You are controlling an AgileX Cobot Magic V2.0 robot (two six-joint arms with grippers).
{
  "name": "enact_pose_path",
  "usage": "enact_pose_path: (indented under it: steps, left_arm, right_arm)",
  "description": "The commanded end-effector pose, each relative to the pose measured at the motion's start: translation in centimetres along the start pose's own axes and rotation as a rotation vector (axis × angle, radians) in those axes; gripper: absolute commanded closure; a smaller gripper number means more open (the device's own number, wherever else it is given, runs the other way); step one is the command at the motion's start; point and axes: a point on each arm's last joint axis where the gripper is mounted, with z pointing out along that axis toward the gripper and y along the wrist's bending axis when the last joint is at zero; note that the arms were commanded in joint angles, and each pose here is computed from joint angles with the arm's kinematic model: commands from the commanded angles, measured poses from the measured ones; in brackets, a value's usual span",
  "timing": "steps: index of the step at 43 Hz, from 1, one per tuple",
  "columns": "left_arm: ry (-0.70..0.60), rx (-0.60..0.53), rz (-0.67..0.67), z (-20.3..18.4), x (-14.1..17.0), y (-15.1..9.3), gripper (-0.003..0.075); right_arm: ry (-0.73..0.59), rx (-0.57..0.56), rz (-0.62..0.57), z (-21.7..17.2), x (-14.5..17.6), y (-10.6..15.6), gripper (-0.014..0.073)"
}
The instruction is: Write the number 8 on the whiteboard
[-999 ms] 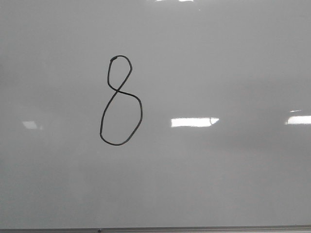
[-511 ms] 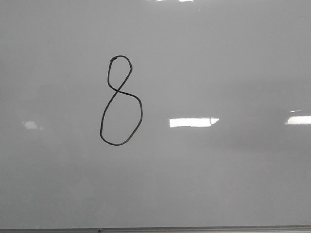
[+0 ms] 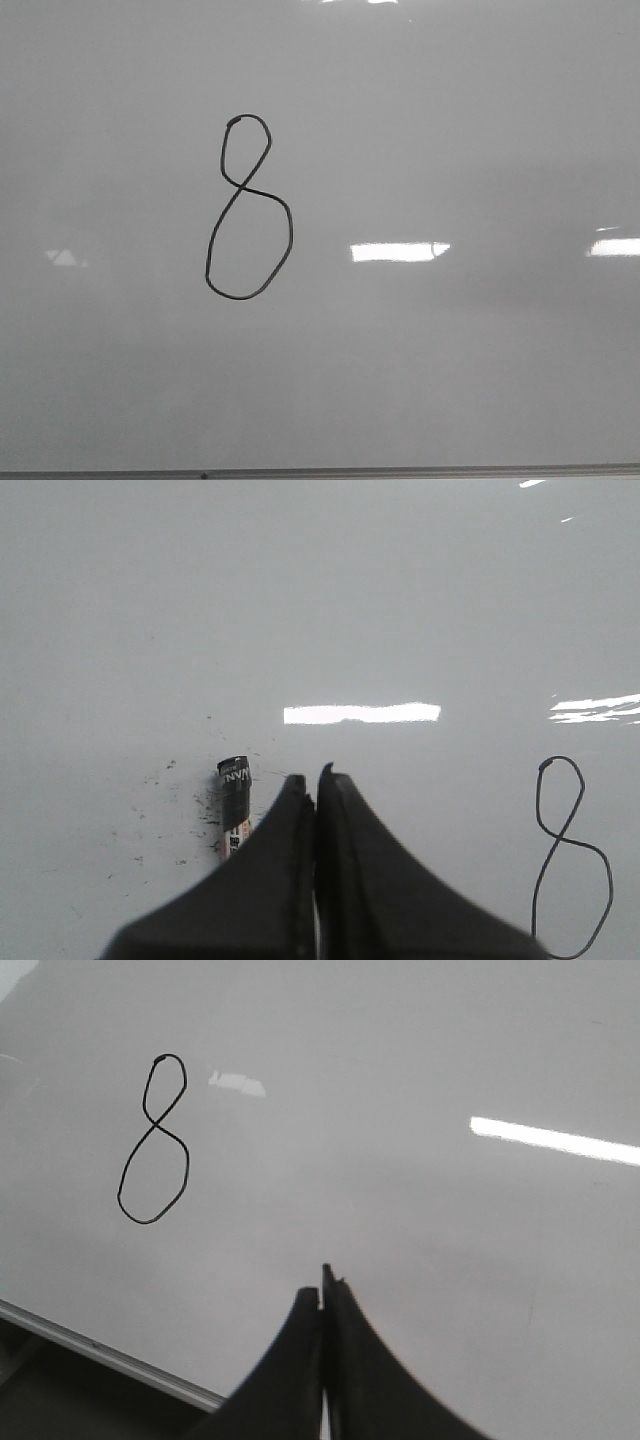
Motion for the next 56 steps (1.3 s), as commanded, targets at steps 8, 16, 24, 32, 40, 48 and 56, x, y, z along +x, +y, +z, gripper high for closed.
enact_pose_path:
  steps: [8, 16, 24, 32, 40, 48, 56]
  left_arm:
    - [-0.083, -0.019, -0.021, -0.2, -1.3, 0.1, 0.0741]
    - [-0.081, -0.082, 0.007, -0.9, 0.3, 0.7, 0.0741]
    - [-0.099, -0.113, 0.008, -2.0, 3.7, 1.0, 0.0741]
    - [-0.080, -0.155, 0.004, -2.3, 7.8, 1.4, 0.0741]
    - [-0.062, -0.213, -0.001, -1.9, 10.7, 2.0, 0.0741]
    - [-0.089, -0.216, 0.002, -1.7, 11.4, 2.1, 0.0741]
    - [-0.087, -0.216, 0.002, -1.6, 11.4, 2.1, 0.0741]
  right_arm:
    - [-0.085, 0.039, 0.014, -0.2, -1.4, -0.3, 0.0664]
    - [-0.085, 0.039, 0.014, -0.2, -1.4, -0.3, 0.0664]
    - [-0.085, 0.039, 0.014, -0.2, -1.4, -0.3, 0.0664]
    - [-0.085, 0.039, 0.014, -0.2, -1.4, -0.3, 0.0664]
    - [-0.085, 0.039, 0.014, -0.2, -1.4, -0.3, 0.0664]
    - [-0.084, 0.038, 0.014, -0.2, -1.4, -0.3, 0.0664]
    - [-0.084, 0.038, 0.014, -0.2, -1.4, -0.3, 0.0664]
